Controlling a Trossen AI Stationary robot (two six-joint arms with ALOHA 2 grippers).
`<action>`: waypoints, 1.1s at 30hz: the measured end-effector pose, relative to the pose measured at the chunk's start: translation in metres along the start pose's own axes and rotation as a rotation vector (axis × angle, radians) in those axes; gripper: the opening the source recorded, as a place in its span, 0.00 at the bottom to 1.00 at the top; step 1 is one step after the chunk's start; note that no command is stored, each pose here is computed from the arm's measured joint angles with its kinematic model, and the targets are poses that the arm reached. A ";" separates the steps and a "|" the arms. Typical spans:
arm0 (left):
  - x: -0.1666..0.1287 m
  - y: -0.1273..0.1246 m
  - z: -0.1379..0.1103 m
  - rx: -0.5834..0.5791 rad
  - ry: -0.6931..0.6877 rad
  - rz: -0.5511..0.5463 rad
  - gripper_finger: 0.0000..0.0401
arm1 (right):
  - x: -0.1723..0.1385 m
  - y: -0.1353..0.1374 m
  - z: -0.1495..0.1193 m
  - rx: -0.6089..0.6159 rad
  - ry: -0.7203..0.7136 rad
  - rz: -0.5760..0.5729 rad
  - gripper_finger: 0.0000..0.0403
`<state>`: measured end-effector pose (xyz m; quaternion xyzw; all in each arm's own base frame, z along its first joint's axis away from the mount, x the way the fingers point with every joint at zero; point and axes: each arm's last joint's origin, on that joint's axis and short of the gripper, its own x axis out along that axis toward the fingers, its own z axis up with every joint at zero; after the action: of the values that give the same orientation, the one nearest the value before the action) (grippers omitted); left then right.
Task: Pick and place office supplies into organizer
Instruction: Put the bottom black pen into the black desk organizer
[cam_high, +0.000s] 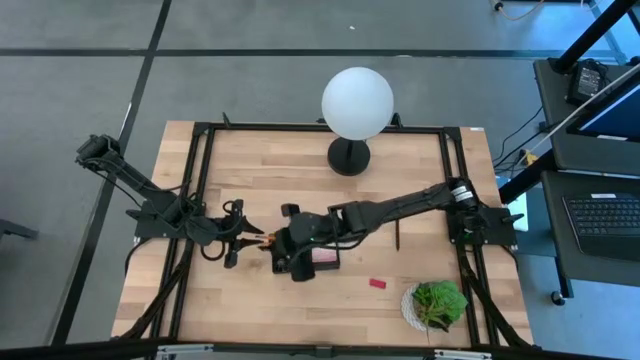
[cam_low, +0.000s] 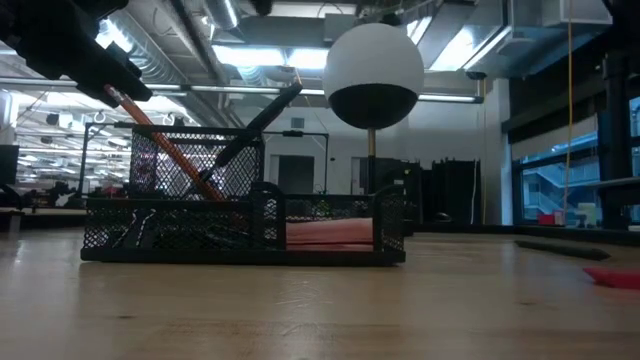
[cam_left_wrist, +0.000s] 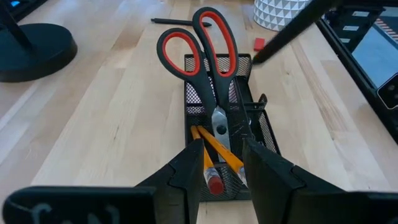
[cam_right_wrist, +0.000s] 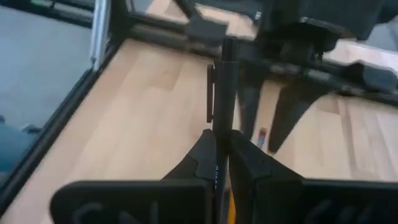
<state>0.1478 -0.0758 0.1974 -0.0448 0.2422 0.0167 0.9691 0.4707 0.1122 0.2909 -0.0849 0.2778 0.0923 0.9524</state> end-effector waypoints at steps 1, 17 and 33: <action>0.000 0.000 0.000 0.000 0.000 0.000 0.26 | 0.004 -0.003 -0.001 0.001 -0.010 -0.006 0.05; 0.000 0.000 0.000 0.003 0.001 0.000 0.26 | 0.038 -0.022 -0.031 0.031 0.096 -0.014 0.06; 0.000 0.000 0.000 0.000 0.001 0.000 0.26 | 0.050 -0.020 -0.041 0.111 0.136 -0.018 0.06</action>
<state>0.1478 -0.0759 0.1973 -0.0450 0.2424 0.0166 0.9690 0.4951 0.0901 0.2317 -0.0405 0.3455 0.0620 0.9355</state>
